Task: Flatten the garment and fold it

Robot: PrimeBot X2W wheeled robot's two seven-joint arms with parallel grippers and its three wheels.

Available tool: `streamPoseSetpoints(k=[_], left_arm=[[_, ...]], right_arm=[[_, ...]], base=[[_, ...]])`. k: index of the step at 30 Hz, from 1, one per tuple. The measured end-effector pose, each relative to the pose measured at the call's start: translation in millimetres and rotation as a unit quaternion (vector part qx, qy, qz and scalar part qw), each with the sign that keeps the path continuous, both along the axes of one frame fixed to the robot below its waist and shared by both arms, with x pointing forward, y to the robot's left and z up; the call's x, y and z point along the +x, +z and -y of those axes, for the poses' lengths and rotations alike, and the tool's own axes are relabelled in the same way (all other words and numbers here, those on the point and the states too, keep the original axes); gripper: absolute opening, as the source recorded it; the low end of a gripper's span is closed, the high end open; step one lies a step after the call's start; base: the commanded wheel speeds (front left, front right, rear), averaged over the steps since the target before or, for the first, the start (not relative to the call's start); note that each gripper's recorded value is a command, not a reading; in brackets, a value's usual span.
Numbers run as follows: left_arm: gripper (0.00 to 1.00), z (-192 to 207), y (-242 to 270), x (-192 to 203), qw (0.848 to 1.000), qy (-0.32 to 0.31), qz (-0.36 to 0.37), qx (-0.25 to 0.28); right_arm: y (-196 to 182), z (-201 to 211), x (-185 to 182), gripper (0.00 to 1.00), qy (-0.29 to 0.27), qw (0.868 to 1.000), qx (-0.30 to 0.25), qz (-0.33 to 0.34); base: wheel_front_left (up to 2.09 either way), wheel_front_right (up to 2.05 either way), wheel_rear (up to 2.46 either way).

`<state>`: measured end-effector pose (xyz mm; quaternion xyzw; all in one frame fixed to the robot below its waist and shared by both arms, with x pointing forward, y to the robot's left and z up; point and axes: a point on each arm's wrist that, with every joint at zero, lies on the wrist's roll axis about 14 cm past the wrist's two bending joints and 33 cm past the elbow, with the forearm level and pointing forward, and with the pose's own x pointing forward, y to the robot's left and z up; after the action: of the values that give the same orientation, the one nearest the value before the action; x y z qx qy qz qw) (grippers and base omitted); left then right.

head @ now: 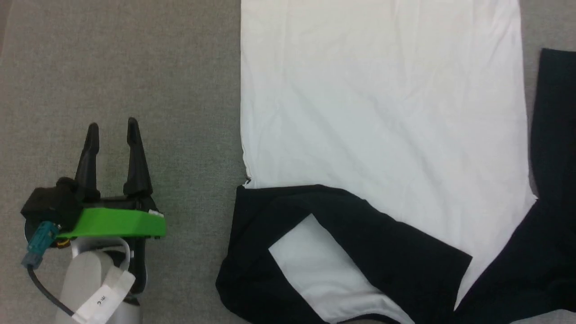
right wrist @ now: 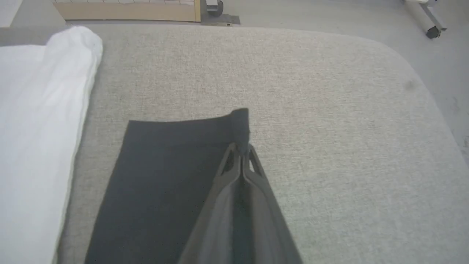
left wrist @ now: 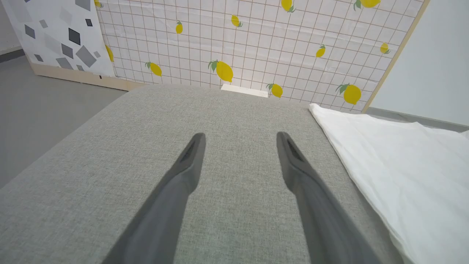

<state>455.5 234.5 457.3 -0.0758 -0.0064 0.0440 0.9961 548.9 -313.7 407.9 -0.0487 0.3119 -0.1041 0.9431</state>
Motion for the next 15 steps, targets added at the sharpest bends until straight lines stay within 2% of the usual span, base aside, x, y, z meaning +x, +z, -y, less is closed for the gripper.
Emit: streamPoseSetpoints(k=[8, 15], left_arm=[[1.00, 7, 16, -20, 1.000, -0.007, 0.010, -0.007], [1.00, 20, 37, -32, 0.999, -0.023, 0.034, -0.014]], right_arm=[[87, 20, -42, 0.00, -0.007, 0.993, -0.060, 0.102], [169, 18, -100, 0.00, -0.027, 0.976, -0.087, 0.200]], base=[[0.00, 0.00, 0.00], [0.00, 0.00, 0.00]])
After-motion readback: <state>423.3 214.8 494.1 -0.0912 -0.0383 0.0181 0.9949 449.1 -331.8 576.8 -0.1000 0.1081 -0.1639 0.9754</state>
